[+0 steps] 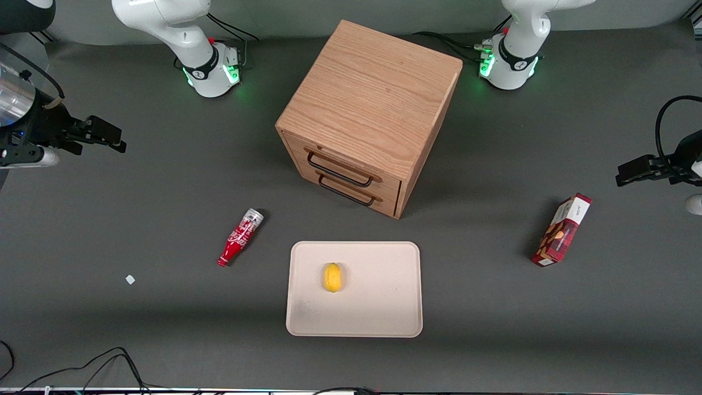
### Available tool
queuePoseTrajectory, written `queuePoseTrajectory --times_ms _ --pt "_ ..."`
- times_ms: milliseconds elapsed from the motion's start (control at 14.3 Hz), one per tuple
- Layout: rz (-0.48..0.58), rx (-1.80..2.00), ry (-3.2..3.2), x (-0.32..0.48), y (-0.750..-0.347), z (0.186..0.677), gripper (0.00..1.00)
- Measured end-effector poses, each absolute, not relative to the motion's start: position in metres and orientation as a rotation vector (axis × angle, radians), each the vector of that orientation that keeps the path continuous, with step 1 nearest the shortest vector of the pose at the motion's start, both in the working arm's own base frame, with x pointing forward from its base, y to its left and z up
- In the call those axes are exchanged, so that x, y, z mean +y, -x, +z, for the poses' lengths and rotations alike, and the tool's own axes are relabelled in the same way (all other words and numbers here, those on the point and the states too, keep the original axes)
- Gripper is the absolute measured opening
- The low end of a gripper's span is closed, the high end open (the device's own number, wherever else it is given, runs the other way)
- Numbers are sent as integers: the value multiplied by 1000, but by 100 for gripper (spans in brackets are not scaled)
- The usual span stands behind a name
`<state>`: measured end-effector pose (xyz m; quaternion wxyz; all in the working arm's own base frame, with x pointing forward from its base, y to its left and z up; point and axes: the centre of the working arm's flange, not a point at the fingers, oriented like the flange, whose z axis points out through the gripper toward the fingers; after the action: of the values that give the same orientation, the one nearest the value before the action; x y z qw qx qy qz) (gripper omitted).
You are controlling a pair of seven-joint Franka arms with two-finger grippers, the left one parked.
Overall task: Place coke bottle on tray
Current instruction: 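Move the right gripper out toward the red Coca-Cola bottle, then lower the open right gripper over the bottle and close on it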
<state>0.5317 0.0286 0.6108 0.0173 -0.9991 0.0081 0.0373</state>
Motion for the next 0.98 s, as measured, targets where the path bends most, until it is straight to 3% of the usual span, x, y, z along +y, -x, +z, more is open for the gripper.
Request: queuePoseTrajectory --times_ms 488,628,977 --pt "170 51 3109 30 -541 593 100" --pt "224 163 3099 37 -559 562 100" --pt "229 488 3096 86 -623 437 100"
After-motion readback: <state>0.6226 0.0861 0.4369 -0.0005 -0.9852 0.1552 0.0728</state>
